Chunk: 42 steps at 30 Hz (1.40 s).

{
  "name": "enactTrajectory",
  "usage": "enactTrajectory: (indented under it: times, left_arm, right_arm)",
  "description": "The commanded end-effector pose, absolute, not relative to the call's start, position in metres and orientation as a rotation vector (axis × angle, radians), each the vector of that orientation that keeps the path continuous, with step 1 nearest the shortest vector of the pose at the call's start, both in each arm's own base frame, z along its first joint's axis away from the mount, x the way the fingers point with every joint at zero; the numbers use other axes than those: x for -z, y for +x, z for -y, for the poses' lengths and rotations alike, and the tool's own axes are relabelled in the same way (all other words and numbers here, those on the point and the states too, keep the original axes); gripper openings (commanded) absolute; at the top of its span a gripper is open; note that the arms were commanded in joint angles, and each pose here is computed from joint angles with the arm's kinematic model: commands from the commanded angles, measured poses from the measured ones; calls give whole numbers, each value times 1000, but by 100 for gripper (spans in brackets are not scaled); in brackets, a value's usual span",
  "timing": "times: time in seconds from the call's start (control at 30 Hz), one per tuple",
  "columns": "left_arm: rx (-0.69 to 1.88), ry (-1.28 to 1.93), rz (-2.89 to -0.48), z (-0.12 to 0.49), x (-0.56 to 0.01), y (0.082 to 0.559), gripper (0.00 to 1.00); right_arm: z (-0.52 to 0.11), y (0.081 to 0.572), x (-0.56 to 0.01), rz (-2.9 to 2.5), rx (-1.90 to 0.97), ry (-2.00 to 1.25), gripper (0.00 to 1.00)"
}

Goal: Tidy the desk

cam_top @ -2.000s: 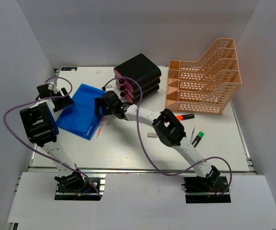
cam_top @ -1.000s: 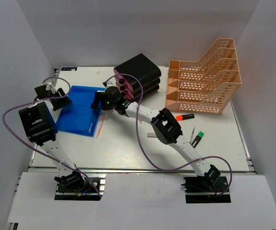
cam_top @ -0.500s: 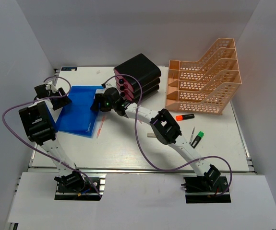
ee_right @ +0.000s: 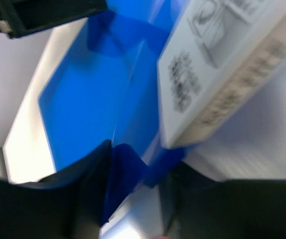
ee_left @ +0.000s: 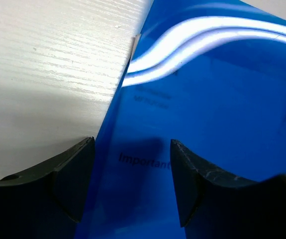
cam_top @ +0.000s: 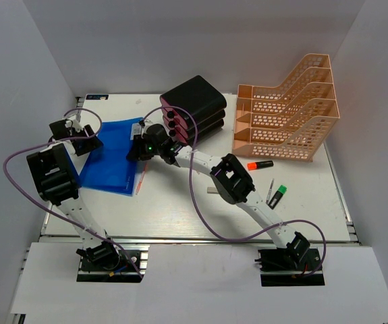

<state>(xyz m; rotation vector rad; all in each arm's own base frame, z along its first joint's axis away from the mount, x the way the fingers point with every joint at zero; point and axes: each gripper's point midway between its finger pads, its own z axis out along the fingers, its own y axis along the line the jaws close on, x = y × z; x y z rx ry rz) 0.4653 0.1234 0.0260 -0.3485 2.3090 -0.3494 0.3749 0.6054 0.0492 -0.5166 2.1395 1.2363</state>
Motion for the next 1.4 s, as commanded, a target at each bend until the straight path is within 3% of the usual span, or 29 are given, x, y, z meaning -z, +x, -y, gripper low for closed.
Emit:
enactTrajectory:
  times: [0.0,0.1,0.17,0.23,0.37,0.4,0.5,0.77,1.0,1.2,1.37]
  left_arm:
    - [739,-491,-2656,-34,31,374,71]
    - [767,-493,-2634,-30,24,373,72]
    - [795,-528,-2590,-34,16,374,73]
    - [770,-522,-2560,-37,3,377,75]
    - [795,-502,-2484,-33,-27,383,81]
    - [787,-500,-2473,-33,-33,384,89]
    - [735,-479,-2415,-37,-68,387,93]
    - [561,-463,-2250,-52,-156,385,97]
    - [572,-413,-2101,-41,-212,370,98]
    - [579,-298,-2014,-27,-241,353,98]
    - [761,-134,-1888,7,-266,342,98]
  right_arm:
    - [-625,347,-66,-2043,-1297,-673,39]
    - [-621,352,-86,-1971,-1313,-732,30]
    - [-617,352,-99,-1943,-1330,-752,10]
    - [-610,360,-108,-1922,-1325,-754,0]
    - [-599,373,-140,-1867,-1352,-752,0]
    - [-599,370,-147,-1854,-1376,-768,0]
    - [-593,377,-176,-1810,-1418,-752,0]
    - [-582,363,-240,-1776,-1581,-710,0]
    - [-560,356,-287,-1704,-1598,-765,0]
    - [-516,359,-335,-1638,-1525,-801,0]
    - [-453,356,-371,-1610,-1504,-832,0]
